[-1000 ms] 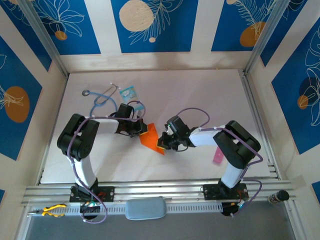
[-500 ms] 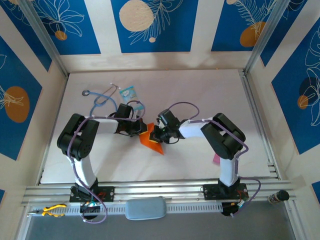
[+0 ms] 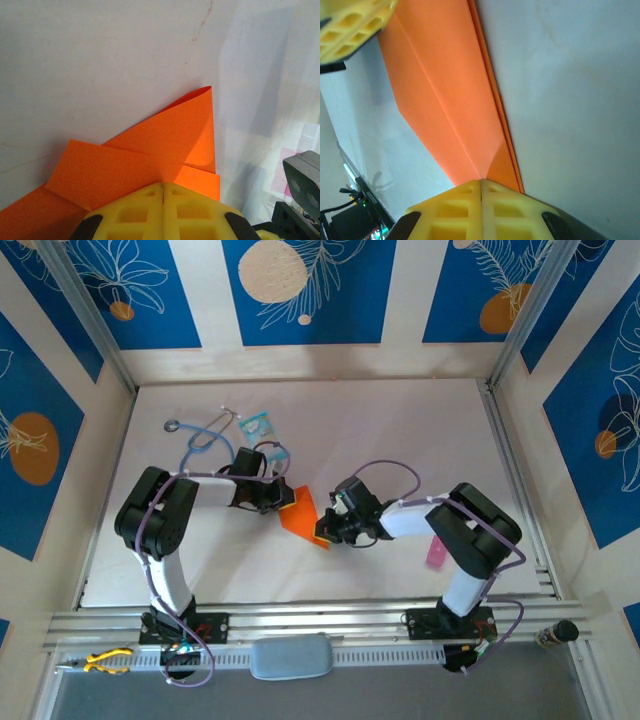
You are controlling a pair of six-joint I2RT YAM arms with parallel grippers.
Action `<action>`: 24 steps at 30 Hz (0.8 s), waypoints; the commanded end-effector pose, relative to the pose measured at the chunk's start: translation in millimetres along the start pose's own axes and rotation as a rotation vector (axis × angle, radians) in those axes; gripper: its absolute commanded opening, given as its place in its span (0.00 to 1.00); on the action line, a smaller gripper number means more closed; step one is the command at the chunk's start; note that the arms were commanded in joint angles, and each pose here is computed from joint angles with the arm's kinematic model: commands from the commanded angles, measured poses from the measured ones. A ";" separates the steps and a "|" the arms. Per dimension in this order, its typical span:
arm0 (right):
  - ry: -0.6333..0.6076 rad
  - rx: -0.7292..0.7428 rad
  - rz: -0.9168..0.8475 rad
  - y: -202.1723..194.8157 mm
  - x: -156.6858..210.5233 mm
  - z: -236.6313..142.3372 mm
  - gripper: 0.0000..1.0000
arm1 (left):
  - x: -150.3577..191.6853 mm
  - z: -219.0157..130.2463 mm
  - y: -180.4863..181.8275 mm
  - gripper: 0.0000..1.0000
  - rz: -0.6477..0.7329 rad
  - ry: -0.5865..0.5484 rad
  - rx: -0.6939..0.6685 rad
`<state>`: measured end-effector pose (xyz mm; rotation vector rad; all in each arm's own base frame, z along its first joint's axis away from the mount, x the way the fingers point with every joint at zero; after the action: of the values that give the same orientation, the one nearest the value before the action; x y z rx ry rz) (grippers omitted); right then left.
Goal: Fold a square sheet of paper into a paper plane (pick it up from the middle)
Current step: Fourth fold the wing at the center of the table.
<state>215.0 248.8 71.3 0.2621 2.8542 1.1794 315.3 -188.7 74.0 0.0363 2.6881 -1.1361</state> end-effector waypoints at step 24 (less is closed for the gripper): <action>-0.008 -0.006 -0.026 5.1 12.6 -24.5 0.04 | 7.0 4.1 22.1 0.00 -0.041 0.022 -0.075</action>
<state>196.9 230.0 92.1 0.2684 2.8373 1.1561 315.5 -188.7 74.1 0.0373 2.6863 -1.1431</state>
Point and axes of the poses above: each hand's point on the last joint's axis, 136 mm out from that joint toward the fingers, its own z axis out along the fingers, its own y axis along the line the jaws close on, x = y × z, the point moved 8 cm from there along -z, back along the fingers, and after that the axes turned 6 degrees about z, right-handed, at the moved point
